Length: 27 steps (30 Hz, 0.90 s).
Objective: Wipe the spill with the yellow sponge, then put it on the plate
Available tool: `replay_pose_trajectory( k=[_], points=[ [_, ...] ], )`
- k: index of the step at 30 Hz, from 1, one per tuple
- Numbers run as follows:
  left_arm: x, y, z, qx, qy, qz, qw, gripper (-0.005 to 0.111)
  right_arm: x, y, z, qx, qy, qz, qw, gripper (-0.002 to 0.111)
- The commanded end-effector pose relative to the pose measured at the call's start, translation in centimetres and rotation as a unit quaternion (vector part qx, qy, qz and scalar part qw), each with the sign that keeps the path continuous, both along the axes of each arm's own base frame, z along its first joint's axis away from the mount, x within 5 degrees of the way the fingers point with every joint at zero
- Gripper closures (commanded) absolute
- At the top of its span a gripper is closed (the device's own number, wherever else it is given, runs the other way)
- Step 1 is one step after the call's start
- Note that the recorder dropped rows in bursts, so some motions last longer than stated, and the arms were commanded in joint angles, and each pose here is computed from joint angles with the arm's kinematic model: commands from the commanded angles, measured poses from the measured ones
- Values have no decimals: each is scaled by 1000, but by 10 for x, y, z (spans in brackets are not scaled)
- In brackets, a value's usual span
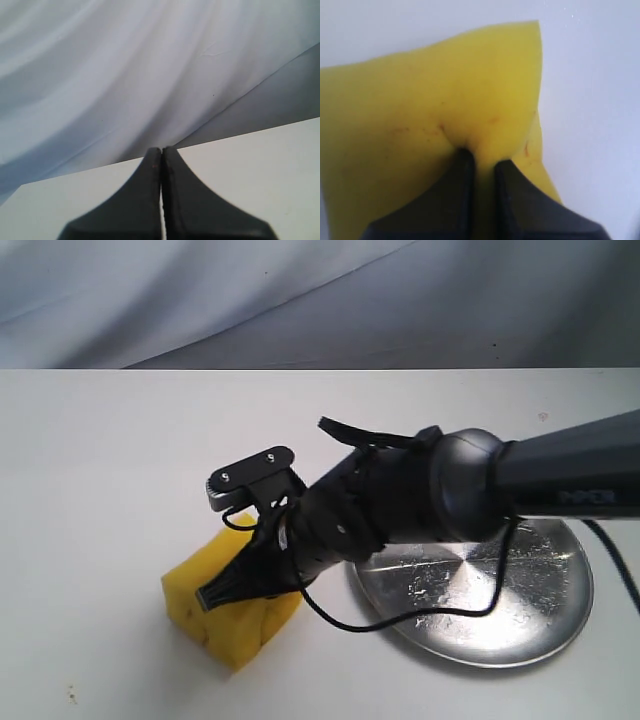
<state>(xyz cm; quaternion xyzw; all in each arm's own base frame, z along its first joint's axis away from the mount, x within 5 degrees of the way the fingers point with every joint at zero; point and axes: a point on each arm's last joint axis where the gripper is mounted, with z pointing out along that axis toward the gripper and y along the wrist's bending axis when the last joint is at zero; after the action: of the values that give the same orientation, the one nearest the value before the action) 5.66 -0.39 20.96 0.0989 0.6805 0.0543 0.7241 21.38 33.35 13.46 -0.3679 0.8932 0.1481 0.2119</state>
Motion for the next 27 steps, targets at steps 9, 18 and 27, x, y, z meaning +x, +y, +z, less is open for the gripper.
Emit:
replay_pose_trajectory(
  k=[9,18,27],
  points=[
    [0,0,2,-9,-5,0,1000,107,70,52,-17,-64,18,-21,998,108],
    [0,0,2,-9,-5,0,1000,107,109,12,-1,-141,39,-65,987,108],
    [0,0,2,-9,-5,0,1000,107,1,9,-1,-148,21,49,988,108]
  ],
)
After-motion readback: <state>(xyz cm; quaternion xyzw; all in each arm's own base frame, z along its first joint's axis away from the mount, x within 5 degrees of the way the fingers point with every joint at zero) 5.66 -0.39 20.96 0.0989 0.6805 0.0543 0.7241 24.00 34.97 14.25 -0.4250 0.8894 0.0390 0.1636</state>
